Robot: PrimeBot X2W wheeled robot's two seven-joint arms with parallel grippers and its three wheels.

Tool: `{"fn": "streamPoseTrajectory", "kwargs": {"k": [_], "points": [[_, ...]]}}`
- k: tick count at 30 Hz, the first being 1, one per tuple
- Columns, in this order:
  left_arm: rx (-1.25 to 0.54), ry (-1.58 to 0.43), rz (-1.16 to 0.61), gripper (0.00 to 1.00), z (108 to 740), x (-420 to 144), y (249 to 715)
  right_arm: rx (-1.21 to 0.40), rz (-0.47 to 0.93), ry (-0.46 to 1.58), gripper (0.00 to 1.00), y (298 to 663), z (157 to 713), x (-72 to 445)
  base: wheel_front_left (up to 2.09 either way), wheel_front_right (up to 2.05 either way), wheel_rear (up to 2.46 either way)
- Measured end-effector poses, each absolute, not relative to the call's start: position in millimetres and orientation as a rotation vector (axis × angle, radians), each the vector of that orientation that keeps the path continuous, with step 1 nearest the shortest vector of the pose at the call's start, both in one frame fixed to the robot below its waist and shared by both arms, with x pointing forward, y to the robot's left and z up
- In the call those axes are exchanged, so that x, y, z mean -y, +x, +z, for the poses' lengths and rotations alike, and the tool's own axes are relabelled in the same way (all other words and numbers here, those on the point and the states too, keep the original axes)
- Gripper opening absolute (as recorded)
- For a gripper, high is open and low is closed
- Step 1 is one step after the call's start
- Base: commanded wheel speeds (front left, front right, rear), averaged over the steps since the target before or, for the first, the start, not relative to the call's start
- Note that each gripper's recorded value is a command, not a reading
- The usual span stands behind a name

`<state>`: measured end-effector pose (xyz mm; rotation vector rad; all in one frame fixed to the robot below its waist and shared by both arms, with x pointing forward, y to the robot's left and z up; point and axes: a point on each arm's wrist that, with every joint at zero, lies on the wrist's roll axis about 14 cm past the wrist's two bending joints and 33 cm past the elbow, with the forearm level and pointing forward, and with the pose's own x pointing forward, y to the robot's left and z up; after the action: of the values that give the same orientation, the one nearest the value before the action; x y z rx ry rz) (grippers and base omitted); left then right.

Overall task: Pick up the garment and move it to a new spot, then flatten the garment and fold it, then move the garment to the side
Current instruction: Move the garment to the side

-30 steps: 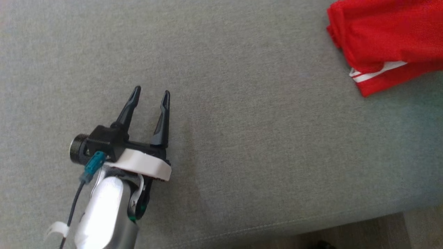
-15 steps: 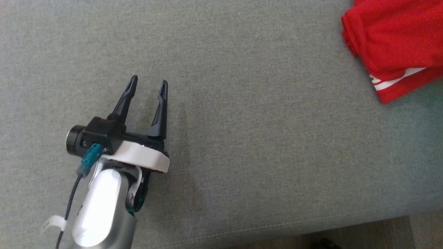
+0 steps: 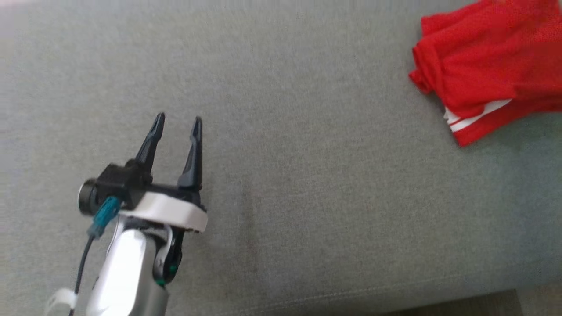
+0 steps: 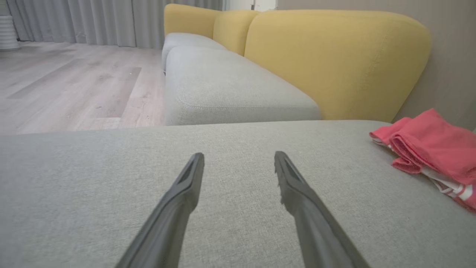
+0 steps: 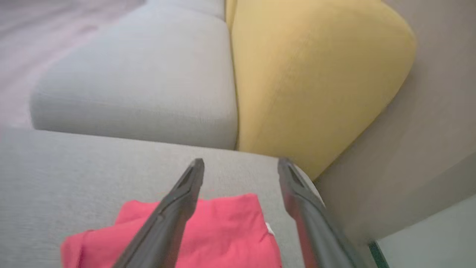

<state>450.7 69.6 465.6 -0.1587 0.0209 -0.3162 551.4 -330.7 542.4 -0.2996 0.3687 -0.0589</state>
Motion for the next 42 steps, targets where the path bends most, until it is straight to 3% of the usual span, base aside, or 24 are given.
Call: {"fn": "streamPoseTrajectory", "kwargs": {"k": [10, 20, 30, 42], "points": [[0.112, -0.136, -0.167, 1.00, 518.4, -119.7, 418.6, -0.070, 0.122, -0.178, 1.00, 505.8, 600.7, 253.3, 0.00, 0.00, 0.00], [0.185, -0.131, -0.029, 1.00, 543.2, -160.4, 389.0, 0.031, 0.232, -0.035, 1.00, 443.1, 588.8, 193.6, 0.00, 0.00, 0.00], [0.115, -0.116, -0.003, 1.00, 520.1, -168.9, 375.5, 0.022, 0.212, 0.076, 1.00, 400.3, 530.7, 171.5, 0.00, 0.00, 0.00], [0.032, -0.091, 0.010, 1.00, 493.1, -178.1, 369.9, -0.031, 0.164, 0.128, 1.00, 390.3, 485.7, 164.4, 0.00, 0.00, 0.00]]}}
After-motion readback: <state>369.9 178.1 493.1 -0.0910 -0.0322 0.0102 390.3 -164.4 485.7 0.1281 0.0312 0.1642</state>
